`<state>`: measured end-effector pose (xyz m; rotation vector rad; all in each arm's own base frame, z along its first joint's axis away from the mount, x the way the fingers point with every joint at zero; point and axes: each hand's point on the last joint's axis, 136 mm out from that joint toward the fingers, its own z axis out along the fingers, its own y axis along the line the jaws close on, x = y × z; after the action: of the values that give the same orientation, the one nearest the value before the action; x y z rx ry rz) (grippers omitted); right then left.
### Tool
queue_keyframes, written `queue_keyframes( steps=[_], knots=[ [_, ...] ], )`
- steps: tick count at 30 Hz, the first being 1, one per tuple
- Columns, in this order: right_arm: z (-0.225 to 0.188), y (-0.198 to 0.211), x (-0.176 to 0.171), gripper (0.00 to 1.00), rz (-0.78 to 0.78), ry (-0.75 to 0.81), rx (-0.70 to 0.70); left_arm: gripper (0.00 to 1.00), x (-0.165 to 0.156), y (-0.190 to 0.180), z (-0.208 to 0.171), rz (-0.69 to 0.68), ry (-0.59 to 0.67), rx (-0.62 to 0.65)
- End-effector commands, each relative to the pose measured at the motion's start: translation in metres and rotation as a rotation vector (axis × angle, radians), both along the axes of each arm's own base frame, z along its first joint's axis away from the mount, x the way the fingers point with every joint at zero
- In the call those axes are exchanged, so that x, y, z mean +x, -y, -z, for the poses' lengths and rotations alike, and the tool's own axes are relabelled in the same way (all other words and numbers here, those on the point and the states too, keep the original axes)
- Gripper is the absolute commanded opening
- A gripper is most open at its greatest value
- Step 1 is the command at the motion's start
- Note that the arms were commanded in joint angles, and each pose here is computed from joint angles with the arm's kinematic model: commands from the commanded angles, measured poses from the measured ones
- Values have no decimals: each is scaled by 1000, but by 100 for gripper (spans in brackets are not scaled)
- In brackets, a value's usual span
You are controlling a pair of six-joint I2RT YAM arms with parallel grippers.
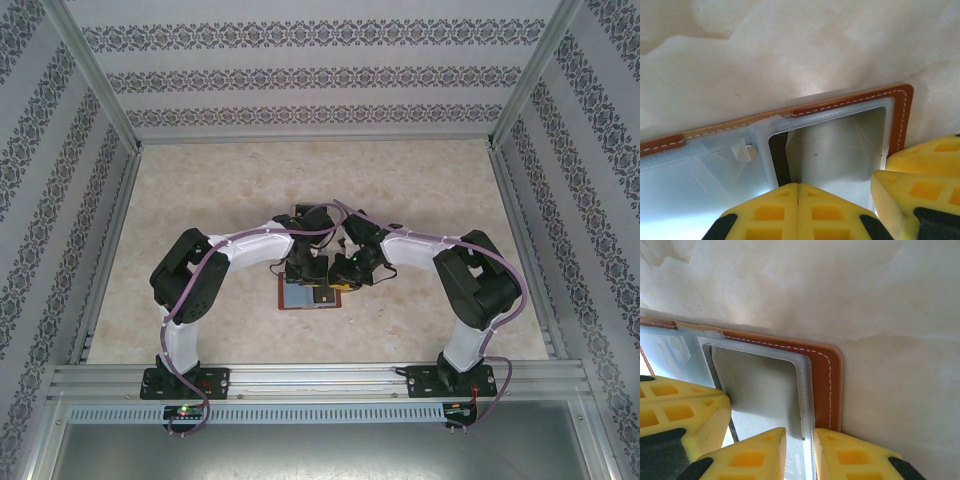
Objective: Take the credit cards out of the card holder
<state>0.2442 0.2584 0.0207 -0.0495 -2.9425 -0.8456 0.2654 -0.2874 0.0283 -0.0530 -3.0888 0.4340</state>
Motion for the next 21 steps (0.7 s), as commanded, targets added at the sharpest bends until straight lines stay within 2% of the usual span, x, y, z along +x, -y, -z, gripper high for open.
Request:
queue_keyframes(
  steps=[1, 10, 21],
  knots=[
    [6, 9, -4, 23, 4, -8, -52, 4, -7, -1, 6, -1, -20, 7],
    [-25, -9, 5, 16, 13, 42, 60, 2, -8, 0, 6, 4, -26, 6],
    [12, 1, -2, 17, 8, -27, -25, 2, -10, -1, 6, 6, -30, 10]
  ],
)
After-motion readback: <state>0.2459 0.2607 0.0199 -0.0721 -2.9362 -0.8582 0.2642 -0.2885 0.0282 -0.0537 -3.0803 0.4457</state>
